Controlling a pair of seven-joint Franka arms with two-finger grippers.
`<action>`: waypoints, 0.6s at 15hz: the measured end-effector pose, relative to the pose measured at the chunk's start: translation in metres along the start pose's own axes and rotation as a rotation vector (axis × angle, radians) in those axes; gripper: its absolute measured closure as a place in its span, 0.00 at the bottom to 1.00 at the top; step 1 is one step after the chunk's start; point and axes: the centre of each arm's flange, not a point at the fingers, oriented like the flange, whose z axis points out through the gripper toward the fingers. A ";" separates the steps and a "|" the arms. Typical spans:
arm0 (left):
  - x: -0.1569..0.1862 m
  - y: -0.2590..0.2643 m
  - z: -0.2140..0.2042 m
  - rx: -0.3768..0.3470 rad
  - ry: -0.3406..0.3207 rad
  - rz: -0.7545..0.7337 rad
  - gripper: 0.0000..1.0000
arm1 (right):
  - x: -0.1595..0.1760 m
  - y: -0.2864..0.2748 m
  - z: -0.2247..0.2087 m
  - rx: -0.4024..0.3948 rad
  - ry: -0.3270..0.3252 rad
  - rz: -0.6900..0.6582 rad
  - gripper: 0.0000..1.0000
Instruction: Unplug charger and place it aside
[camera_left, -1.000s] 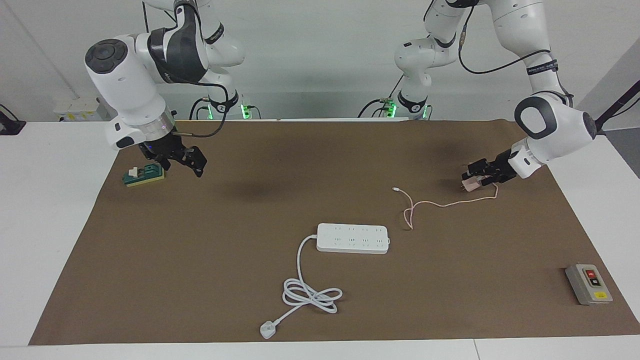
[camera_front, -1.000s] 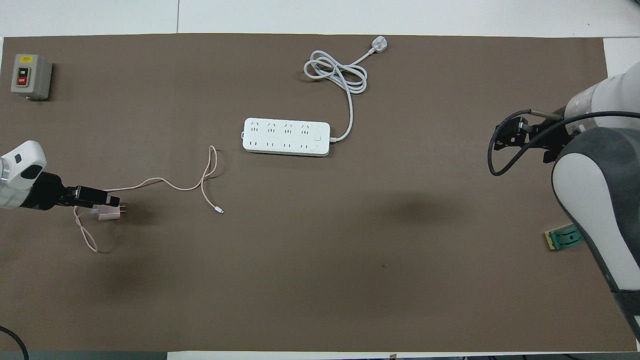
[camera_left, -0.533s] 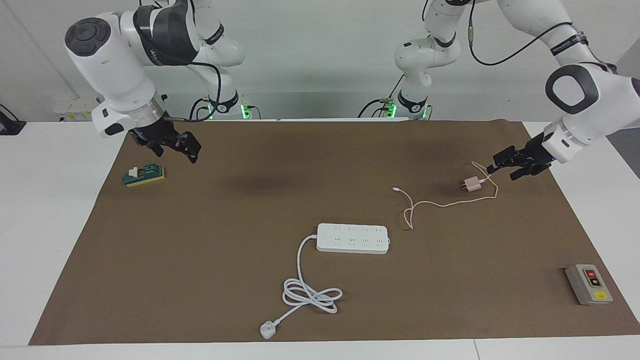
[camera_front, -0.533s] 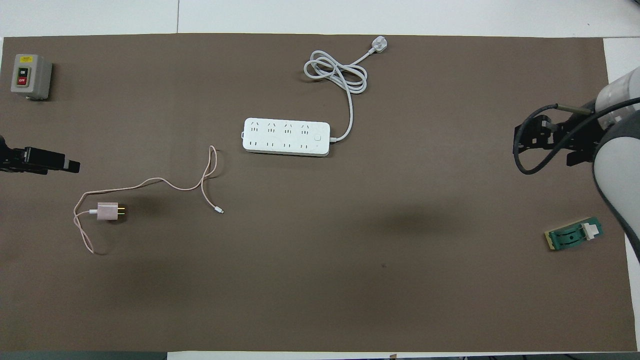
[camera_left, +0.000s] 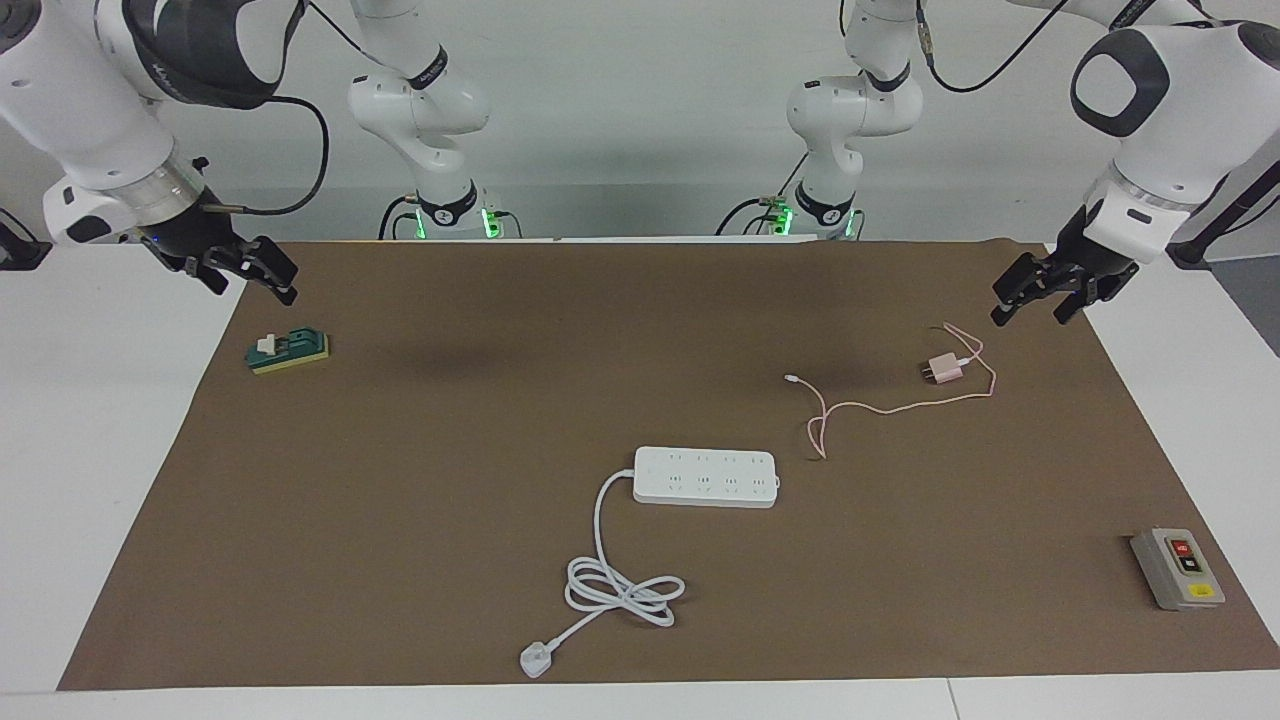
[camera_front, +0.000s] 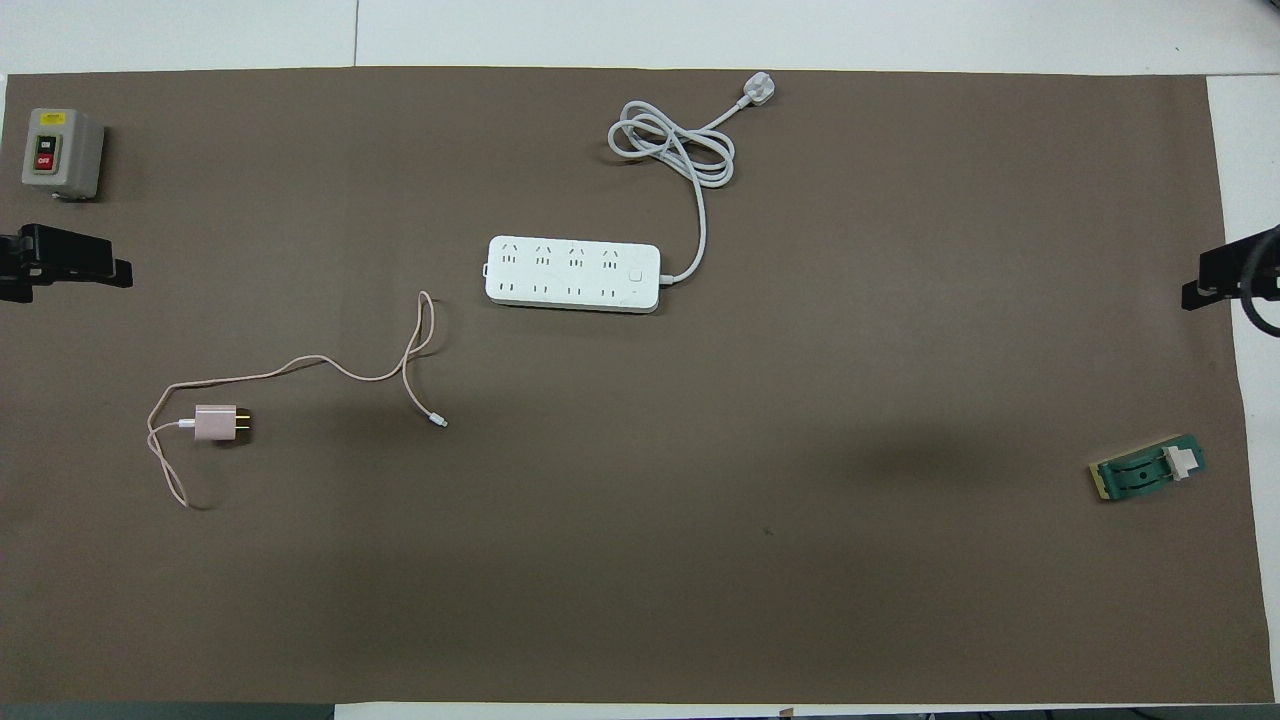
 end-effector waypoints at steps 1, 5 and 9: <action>-0.003 0.002 -0.006 0.016 0.008 -0.006 0.00 | -0.001 0.000 -0.009 0.001 0.014 -0.005 0.00; -0.016 0.012 -0.028 0.033 0.019 -0.013 0.00 | -0.001 -0.008 -0.012 0.000 0.021 -0.111 0.00; -0.031 0.017 -0.045 0.074 0.015 0.000 0.00 | 0.000 -0.021 -0.005 -0.003 -0.003 -0.135 0.00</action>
